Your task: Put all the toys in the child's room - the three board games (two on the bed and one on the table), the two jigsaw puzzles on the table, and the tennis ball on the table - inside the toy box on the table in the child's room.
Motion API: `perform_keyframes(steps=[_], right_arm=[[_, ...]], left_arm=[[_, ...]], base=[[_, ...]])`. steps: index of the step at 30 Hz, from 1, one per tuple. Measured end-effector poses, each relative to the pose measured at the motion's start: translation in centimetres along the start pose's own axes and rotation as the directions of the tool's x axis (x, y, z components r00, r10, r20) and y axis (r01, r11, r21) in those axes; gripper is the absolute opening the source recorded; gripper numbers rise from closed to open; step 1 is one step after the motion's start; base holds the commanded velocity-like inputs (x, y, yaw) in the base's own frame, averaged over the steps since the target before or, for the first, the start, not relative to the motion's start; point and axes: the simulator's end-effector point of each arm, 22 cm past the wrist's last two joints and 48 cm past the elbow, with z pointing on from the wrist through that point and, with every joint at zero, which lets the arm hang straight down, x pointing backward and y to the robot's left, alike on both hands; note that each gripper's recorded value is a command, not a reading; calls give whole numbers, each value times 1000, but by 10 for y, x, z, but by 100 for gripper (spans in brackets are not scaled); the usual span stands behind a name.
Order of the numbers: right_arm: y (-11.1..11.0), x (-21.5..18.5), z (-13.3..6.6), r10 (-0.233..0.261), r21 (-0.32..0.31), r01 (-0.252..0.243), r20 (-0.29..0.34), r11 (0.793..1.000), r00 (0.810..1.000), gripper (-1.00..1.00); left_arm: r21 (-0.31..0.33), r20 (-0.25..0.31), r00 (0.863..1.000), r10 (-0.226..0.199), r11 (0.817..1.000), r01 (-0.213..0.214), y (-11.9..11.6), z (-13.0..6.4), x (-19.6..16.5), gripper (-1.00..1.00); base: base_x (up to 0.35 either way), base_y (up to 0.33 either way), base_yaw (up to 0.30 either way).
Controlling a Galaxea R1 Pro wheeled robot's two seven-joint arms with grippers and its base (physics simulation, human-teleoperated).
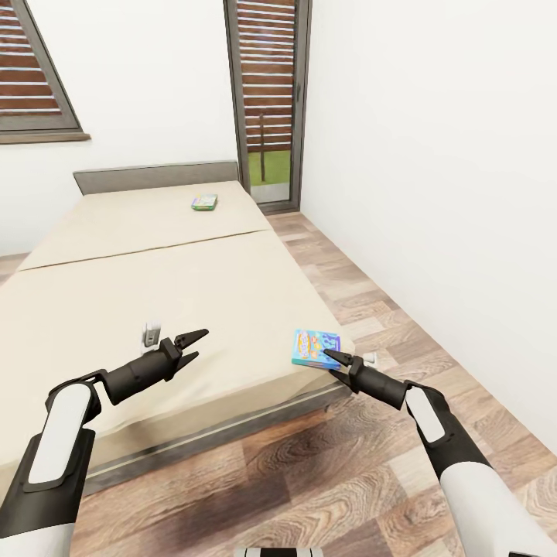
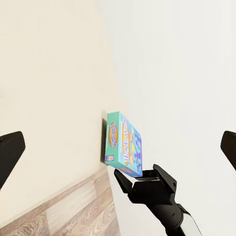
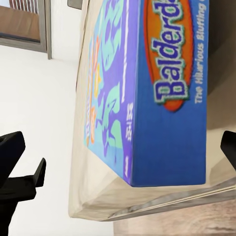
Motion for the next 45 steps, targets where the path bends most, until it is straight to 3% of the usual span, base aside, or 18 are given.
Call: perform_keyframes(steps=[4,5,32,33,34,35,45], right_arm=[[0,0,0,0,0,0,-1,1000,1000,100],[0,0,0,0,0,0,-1,1000,1000,-100],[-1,-3,-3,0,3,0,3,1000,1000,-100],[18,-12,-5,-69,-14,70,11,997,998,-100],[28,-15,-5,-66,-38,66,14,997,998,-100],[27,-14,-5,-92,-23,92,9,996,996,-100],[48,-15,-9,-117,-50,116,-13,992,993,-100]], left_arm=[[0,0,1000,0,1000,0,0,0,0,100],[0,0,1000,0,1000,0,0,0,0,100],[-5,-1,1000,-3,1000,3,3,0,0,100],[-1,-7,1000,-23,1000,23,7,-1,9,100],[2,-8,1000,-25,1000,25,7,-1,9,100],[4,-8,1000,-26,1000,26,7,-1,10,100],[25,-14,999,-32,999,32,4,-3,15,100]], base=[[0,0,0],[0,0,0],[0,0,0],[0,0,0],[0,0,0],[0,0,0],[0,0,0]])
